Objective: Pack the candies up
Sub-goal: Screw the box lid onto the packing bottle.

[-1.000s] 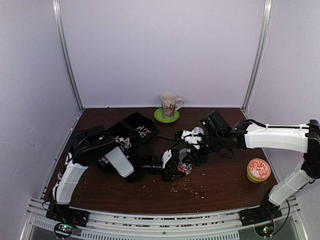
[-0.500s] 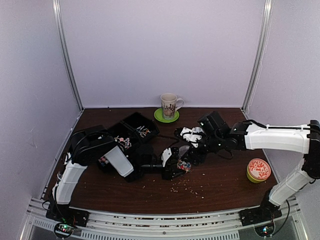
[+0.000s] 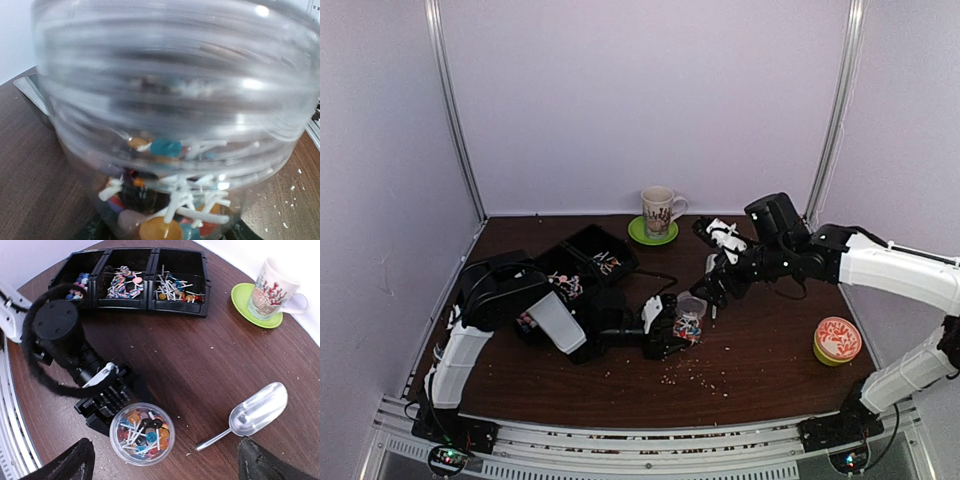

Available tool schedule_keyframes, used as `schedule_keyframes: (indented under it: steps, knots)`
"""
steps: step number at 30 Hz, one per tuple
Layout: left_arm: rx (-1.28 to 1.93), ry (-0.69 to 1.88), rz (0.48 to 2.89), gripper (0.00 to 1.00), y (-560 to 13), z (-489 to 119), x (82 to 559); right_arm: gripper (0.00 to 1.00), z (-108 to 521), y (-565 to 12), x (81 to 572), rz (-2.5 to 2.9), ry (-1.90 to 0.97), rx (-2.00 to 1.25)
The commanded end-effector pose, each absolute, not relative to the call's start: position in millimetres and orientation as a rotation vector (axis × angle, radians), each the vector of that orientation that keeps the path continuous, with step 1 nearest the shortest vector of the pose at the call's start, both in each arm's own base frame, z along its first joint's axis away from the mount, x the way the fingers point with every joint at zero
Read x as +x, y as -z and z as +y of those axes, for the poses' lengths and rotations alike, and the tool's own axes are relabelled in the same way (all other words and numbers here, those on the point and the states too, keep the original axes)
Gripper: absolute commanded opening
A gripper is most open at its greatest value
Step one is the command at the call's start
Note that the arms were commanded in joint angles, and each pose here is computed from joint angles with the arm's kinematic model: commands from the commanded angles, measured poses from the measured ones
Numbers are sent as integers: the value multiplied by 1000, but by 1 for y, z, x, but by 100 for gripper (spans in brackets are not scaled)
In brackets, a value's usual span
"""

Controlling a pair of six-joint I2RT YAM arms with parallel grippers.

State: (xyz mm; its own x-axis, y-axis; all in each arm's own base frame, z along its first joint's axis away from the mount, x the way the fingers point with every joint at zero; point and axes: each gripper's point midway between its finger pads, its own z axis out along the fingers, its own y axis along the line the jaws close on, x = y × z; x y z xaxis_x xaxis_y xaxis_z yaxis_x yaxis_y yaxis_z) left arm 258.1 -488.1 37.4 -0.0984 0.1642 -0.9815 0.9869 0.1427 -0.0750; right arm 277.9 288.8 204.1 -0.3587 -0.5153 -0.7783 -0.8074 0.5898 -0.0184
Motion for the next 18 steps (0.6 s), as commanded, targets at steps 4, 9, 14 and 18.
schedule_keyframes:
  steps: [4, 9, 14, 18]
  knots:
    - [1196, 1082, 1446, 39, -45, -483, 257, 99, 283, -209, 308, 2238, -725, -799]
    - [1210, 1102, 1423, 39, -47, -483, 252, 99, 289, -200, 320, 2278, -916, -694]
    - [1236, 1143, 1383, 39, -48, -484, 244, 66, 305, -186, 323, 2360, -1036, -670]
    - [1244, 1177, 1363, 39, -48, -486, 240, 53, 313, -170, 321, 2423, -1073, -669]
